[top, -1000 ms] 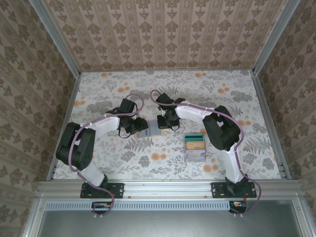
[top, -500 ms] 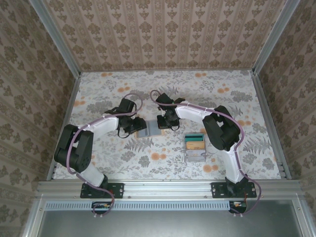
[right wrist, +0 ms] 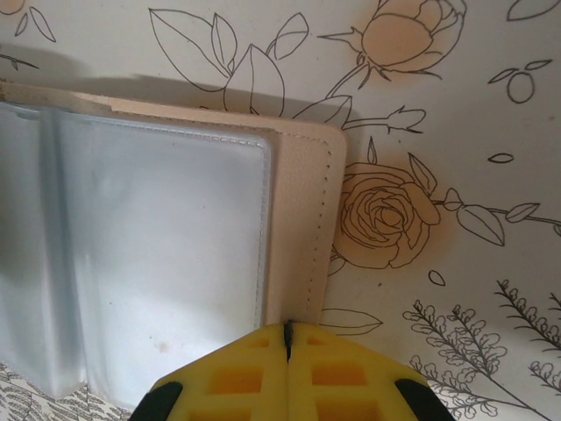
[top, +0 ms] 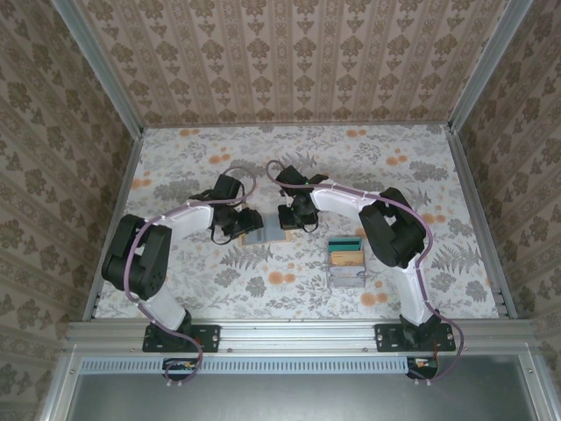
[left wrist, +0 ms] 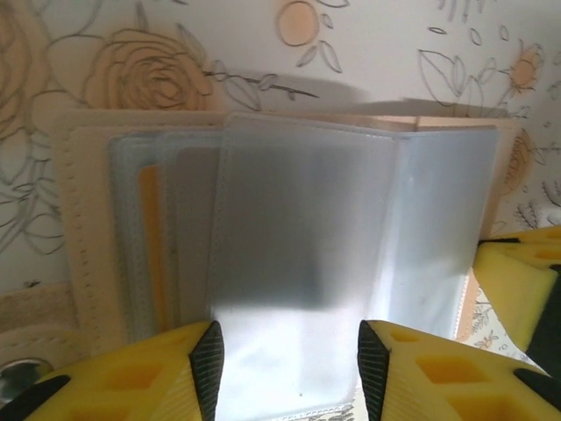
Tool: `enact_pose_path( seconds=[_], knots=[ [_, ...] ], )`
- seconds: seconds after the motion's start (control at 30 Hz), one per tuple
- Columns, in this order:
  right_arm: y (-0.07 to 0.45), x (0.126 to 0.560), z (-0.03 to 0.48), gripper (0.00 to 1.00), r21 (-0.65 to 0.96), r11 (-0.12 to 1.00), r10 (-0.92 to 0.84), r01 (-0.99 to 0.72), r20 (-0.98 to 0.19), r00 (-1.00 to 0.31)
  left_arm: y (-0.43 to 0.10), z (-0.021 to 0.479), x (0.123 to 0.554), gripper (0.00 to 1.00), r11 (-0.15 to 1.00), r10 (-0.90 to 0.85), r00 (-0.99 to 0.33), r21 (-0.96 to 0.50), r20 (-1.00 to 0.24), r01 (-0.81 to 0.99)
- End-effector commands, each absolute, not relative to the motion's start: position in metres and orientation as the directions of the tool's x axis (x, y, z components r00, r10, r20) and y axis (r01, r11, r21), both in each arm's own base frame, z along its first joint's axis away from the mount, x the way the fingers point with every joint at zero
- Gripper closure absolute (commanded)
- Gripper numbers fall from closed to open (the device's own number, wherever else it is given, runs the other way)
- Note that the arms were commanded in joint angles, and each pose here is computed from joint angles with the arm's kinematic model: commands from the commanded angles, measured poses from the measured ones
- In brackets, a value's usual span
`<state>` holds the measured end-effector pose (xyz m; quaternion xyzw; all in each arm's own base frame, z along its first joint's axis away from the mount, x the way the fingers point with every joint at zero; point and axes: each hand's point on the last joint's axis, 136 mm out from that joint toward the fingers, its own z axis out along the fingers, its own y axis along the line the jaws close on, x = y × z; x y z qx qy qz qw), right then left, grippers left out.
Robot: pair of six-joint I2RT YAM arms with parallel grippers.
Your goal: Take the credit cards out of the card holder
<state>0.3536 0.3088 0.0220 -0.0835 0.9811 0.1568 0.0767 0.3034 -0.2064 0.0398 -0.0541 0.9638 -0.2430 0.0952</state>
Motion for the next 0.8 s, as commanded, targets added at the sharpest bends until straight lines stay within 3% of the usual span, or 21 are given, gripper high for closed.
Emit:
enact_pose_path(
  seconds=[0.0, 0.2, 0.53, 0.77],
  knots=[
    [0.316, 0.351, 0.013, 1.0, 0.31, 0.934, -0.137, -0.175, -0.14, -0.981, -0.223, 0.043, 0.306, 0.45, 0.838, -0.123, -0.981, -0.545, -0.148, -0.023],
    [0.317, 0.352, 0.012, 1.0, 0.308, 0.935, -0.139, -0.176, -0.137, -0.981, -0.234, 0.053, 0.311, 0.39, 0.806, -0.115, -0.98, -0.592, -0.165, 0.005],
    [0.318, 0.354, 0.011, 1.0, 0.306, 0.935, -0.141, -0.177, -0.136, -0.981, -0.249, 0.068, 0.315, 0.38, 0.751, -0.091, -0.979, -0.658, -0.18, 0.051],
    [0.317, 0.354, 0.011, 1.0, 0.304, 0.937, -0.138, -0.174, -0.137, -0.981, -0.22, 0.08, 0.322, 0.39, 0.813, -0.144, -0.959, -0.581, -0.246, 0.027]
  ],
)
